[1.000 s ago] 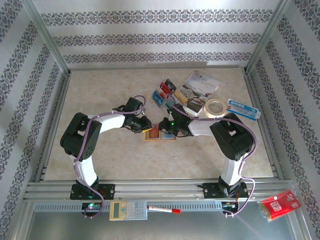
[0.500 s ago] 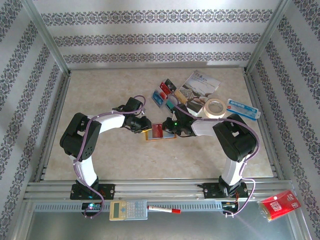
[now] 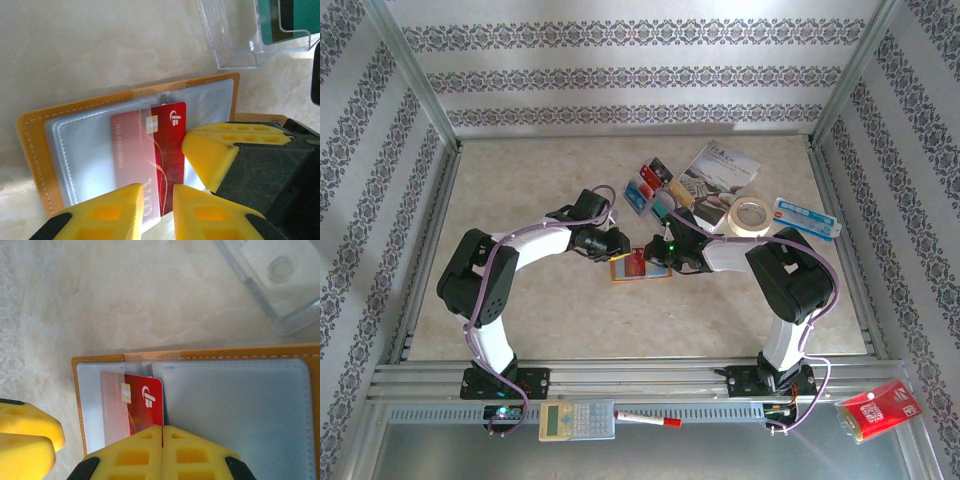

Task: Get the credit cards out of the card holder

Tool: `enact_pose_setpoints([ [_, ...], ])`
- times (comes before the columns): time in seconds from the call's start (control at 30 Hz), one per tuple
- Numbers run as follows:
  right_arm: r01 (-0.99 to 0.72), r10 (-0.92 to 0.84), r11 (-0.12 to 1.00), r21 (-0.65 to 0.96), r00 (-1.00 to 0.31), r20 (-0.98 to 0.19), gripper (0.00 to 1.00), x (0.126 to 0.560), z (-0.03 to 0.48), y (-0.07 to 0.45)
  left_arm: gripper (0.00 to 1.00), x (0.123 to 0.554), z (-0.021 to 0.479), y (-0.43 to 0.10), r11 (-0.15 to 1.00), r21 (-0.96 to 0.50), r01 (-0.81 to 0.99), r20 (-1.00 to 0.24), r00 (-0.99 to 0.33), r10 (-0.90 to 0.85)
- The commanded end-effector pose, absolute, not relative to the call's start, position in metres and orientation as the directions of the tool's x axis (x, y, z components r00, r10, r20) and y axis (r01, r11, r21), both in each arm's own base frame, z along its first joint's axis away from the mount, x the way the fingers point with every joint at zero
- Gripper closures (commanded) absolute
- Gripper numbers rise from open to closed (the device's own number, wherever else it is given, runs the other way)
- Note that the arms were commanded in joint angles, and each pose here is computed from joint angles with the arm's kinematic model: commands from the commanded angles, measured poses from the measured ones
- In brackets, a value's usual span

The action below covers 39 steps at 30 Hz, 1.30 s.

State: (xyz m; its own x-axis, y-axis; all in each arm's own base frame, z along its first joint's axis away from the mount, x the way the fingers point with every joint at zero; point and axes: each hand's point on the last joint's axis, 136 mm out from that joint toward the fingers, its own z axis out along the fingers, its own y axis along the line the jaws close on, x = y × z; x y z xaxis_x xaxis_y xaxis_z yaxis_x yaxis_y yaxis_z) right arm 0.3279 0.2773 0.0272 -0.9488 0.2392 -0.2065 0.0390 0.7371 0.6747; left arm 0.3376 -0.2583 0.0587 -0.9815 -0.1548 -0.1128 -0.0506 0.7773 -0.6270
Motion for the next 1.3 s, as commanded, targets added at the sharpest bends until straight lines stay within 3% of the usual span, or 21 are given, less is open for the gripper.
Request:
enact_pose_setpoints([
  [0.0, 0.014, 0.229, 0.732, 0.682, -0.947, -0.226, 0.99, 0.330, 0.036, 0.277, 0.78, 0.336, 0.049, -0.263, 0.784, -0.617, -0.061, -0.081, -0.987, -0.141],
  [0.3, -0.013, 0.223, 0.690, 0.724, -0.947, -0.230, 0.97, 0.330, 0.047, 0.283, 0.79, 0.332, 0.029, -0.255, 0.815, -0.570, -0.102, -0.048, -0.987, -0.156],
  [0.63, -0.122, 0.163, 0.558, 0.820, -0.954, -0.253, 0.84, 0.323, 0.071, 0.305, 0.80, 0.326, 0.015, -0.246, 0.840, -0.529, -0.123, -0.037, -0.985, -0.167],
  [1.27, -0.105, 0.133, 0.618, 0.779, -0.963, -0.235, 0.84, 0.319, 0.046, 0.310, 0.81, 0.326, 0.015, -0.246, 0.836, -0.536, -0.117, -0.045, -0.985, -0.167],
])
